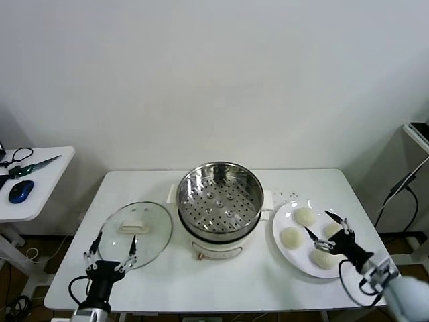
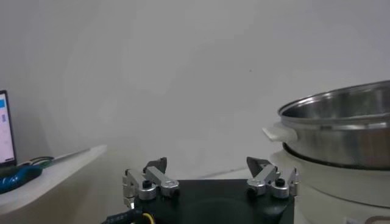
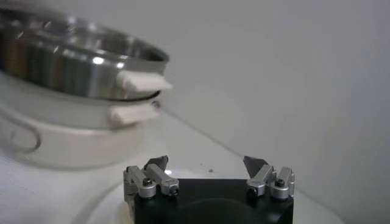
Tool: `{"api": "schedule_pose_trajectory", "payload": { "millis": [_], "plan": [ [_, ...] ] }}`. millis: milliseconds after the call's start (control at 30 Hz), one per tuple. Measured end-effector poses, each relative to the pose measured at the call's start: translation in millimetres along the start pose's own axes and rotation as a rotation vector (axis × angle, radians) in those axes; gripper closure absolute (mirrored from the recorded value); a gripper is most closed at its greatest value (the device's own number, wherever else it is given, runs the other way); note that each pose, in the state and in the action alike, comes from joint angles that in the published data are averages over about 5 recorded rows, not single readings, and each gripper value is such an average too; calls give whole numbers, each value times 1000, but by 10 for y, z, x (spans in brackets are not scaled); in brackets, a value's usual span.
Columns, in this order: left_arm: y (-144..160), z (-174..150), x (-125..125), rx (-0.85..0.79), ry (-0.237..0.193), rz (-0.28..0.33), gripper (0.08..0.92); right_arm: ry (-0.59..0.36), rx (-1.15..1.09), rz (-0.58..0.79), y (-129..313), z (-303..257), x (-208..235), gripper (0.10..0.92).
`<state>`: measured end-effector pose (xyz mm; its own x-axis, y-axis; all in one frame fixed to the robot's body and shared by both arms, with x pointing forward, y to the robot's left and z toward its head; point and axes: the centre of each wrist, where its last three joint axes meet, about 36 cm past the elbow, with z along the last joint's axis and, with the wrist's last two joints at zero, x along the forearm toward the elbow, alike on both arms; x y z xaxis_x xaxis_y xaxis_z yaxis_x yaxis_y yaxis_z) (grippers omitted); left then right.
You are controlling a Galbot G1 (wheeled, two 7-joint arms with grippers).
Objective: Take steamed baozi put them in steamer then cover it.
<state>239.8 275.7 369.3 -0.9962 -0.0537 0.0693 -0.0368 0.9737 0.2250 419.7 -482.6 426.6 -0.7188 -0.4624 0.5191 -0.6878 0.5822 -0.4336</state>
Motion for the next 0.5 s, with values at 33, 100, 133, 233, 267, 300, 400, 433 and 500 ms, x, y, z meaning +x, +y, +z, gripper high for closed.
{"api": "schedule_pose_trajectory", "payload": {
  "millis": [33, 100, 133, 233, 267, 300, 400, 433, 500],
  "plan": [
    [0, -2, -1, 3, 2, 0, 177, 23, 33, -30, -133, -21, -10, 200],
    [1, -9, -3, 9, 5, 0, 177, 68, 94, -86, -391, -81, -44, 200],
    [1, -14, -3, 12, 7, 0, 177, 90, 125, -113, -516, -118, -68, 200],
    [2, -25, -5, 24, 13, 1, 177, 155, 208, -188, -846, -248, -169, 200],
    [1, -27, -7, 28, 16, 1, 177, 174, 232, -210, -940, -292, -209, 200],
    [0, -27, -10, 31, 18, 2, 177, 193, 255, -233, -1031, -335, -253, 200],
    [-4, -26, -21, 39, 22, 3, 177, 248, 313, -293, -1271, -455, -390, 200],
    [-4, -25, -25, 41, 24, 2, 177, 267, 329, -312, -1341, -491, -437, 200],
    [-1, -22, -33, 44, 27, 1, 177, 303, 355, -345, -1458, -554, -536, 200]
  ]
}}
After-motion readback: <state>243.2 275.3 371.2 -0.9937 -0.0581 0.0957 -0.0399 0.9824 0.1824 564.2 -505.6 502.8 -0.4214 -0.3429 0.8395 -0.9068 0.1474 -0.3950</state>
